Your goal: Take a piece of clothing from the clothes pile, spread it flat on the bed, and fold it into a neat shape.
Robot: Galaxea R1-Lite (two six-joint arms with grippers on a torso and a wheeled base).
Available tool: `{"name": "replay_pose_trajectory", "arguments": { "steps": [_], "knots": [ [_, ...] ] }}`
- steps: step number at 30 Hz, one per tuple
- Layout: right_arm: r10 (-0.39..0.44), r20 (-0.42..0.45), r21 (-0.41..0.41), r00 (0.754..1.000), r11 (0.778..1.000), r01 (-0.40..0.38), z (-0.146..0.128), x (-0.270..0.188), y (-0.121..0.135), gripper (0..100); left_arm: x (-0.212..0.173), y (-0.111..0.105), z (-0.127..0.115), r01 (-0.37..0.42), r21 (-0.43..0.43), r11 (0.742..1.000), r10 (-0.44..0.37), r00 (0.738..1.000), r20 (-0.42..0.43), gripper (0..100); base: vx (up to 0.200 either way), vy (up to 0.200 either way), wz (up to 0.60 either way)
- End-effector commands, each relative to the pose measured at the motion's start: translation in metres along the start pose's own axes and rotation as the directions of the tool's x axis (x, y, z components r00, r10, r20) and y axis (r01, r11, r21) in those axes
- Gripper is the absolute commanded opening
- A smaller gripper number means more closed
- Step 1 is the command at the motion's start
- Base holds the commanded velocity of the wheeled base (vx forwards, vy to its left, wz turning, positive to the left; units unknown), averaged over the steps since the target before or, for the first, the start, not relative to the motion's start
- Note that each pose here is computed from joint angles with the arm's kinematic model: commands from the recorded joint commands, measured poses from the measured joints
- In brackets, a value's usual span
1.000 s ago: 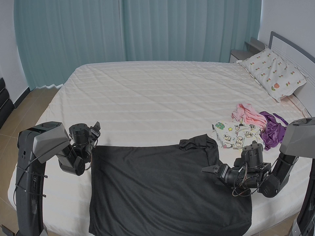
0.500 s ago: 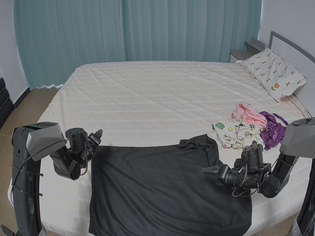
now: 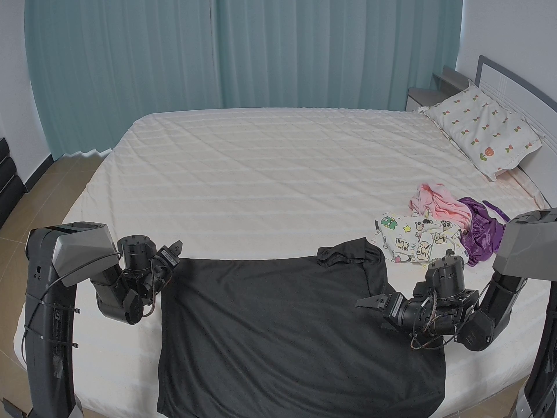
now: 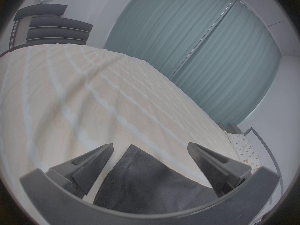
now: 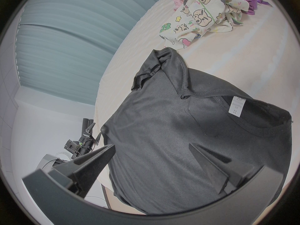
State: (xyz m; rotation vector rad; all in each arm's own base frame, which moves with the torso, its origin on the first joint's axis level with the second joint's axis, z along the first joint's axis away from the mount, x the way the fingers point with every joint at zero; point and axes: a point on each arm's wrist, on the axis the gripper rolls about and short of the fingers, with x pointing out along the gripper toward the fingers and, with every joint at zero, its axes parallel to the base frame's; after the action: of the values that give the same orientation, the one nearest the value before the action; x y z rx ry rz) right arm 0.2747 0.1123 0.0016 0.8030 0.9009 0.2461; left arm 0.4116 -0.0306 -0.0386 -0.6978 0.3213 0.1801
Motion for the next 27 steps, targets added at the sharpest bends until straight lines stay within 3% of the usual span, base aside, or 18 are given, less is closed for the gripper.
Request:
{"name": "replay_pose_trajectory", "arguments": {
  "steps": [1,17,25,26,27],
  "knots": [
    [0.001,0.000,-0.001,1.000,1.000,-0.001,0.000,0.000,0.000,100,0.002,0.005,-0.006,-0.012,0.003,1.000,0.012,1.000,-0.017,100,0.000,0.000,0.00],
    [0.001,-0.002,0.000,1.000,1.000,-0.001,-0.001,0.000,0.000,100,-0.004,0.005,0.002,-0.011,-0.009,1.000,0.011,0.999,-0.038,100,0.000,0.000,0.00],
    [0.001,-0.005,-0.003,1.000,1.000,-0.001,-0.001,0.001,0.001,100,-0.001,0.006,-0.005,-0.010,0.002,1.000,0.010,0.992,-0.124,100,0.000,0.000,0.00],
    [-0.001,-0.007,-0.003,1.000,1.000,0.001,-0.002,0.001,0.000,100,0.001,0.006,-0.004,-0.008,0.002,1.000,0.008,0.993,-0.119,0,0.000,0.000,0.00],
    [-0.002,-0.005,-0.002,1.000,1.000,0.002,-0.001,0.001,0.000,100,0.002,0.006,-0.004,-0.008,-0.001,1.000,0.008,0.993,-0.117,0,0.000,0.000,0.00]
  ]
}}
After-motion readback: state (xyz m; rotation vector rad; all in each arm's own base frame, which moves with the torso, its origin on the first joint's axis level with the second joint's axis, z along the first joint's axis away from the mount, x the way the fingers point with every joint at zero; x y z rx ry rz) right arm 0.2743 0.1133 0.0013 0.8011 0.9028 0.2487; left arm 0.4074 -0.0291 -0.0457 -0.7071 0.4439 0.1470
